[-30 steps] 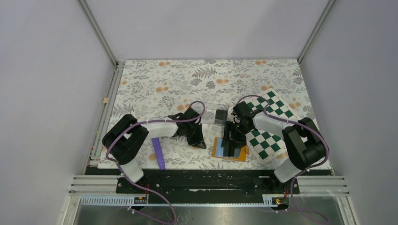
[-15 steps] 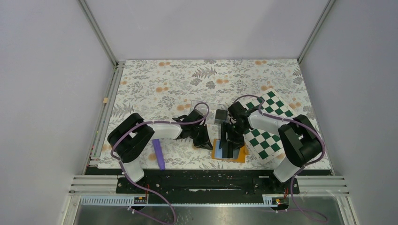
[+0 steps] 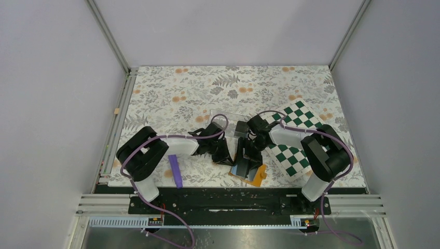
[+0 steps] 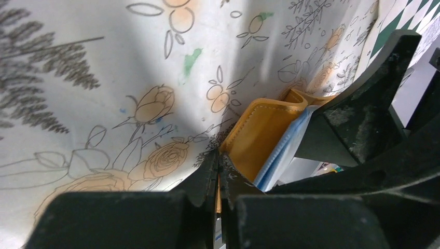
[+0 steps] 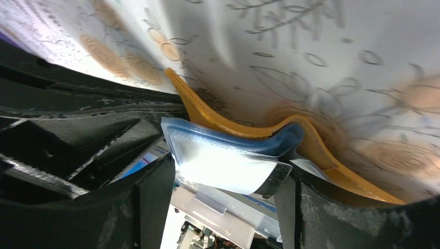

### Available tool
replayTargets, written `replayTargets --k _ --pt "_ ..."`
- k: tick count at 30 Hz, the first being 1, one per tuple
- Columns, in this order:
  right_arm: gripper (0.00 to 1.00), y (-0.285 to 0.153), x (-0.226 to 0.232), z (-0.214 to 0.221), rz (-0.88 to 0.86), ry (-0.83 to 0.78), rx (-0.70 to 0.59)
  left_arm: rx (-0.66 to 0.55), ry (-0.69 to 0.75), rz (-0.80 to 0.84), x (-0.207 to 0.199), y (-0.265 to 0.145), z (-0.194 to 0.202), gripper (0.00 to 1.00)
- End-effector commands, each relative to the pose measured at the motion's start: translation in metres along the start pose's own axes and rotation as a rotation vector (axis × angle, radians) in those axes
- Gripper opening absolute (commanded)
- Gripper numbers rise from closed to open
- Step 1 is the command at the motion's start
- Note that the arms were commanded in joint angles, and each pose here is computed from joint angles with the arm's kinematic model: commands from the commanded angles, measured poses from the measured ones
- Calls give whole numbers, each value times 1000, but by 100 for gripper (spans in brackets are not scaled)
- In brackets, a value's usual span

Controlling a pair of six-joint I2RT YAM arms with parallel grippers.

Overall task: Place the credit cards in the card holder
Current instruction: Insert the credit card into the card slot.

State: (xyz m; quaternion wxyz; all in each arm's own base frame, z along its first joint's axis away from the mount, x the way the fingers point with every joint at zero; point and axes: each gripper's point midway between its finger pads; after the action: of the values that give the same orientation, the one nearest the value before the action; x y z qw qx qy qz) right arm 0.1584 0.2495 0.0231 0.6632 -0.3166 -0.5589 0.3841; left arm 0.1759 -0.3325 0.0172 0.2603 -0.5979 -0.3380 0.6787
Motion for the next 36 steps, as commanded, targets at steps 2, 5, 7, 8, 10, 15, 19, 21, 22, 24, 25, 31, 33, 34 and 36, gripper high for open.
replayTargets --k 2,5,7,8,10,15,19,21,22,24,25,31,33,34,36 --pt "73 21 47 -11 -186 -80 -20 -28 -18 25 -1 -4 8 0" --pt "73 16 50 -16 -170 -99 -43 -37 -27 -32 12 -9 10 0" --pt "64 12 49 -20 -141 -114 -60 -61 -9 -106 23 -16 9 0" --pt "57 10 49 -21 -125 -121 -64 -73 1 -145 29 -21 7 0" --pt "45 7 46 -24 -86 -137 -72 -110 32 -217 38 -33 2 0" --pt "36 0 38 -31 9 -193 -86 -124 92 -271 39 -48 -1 0" --pt "51 -7 30 -27 70 -212 -76 -122 104 -257 35 -52 0 3" --pt "63 -12 27 -24 86 -220 -79 -117 109 -246 32 -53 1 7" --pt "67 -14 26 -22 91 -223 -79 -116 111 -239 30 -53 2 9" --pt "73 -18 24 -19 98 -226 -78 -112 112 -226 27 -54 3 14" --pt "75 -19 25 -18 93 -229 -79 -112 114 -218 25 -54 2 18" --pt "80 -20 17 -16 128 -235 -71 -114 112 -189 17 -55 0 38" --pt "80 -20 16 -16 137 -239 -68 -114 110 -184 15 -55 -1 39" --pt "78 -21 15 -16 139 -239 -70 -115 109 -175 13 -55 -2 39" --pt "68 -21 15 -15 138 -237 -67 -120 103 -139 6 -56 -4 39"
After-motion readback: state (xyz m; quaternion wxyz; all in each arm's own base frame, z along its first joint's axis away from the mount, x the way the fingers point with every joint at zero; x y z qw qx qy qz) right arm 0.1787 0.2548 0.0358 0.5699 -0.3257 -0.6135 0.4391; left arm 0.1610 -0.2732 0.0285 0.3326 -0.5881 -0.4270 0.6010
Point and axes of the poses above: each gripper's point midway between its finger pads, its own y axis out along the fingers, its own x axis along the line the jaws close on, z = x × y, and after that the axes turned 5 degrees about -y, right-handed
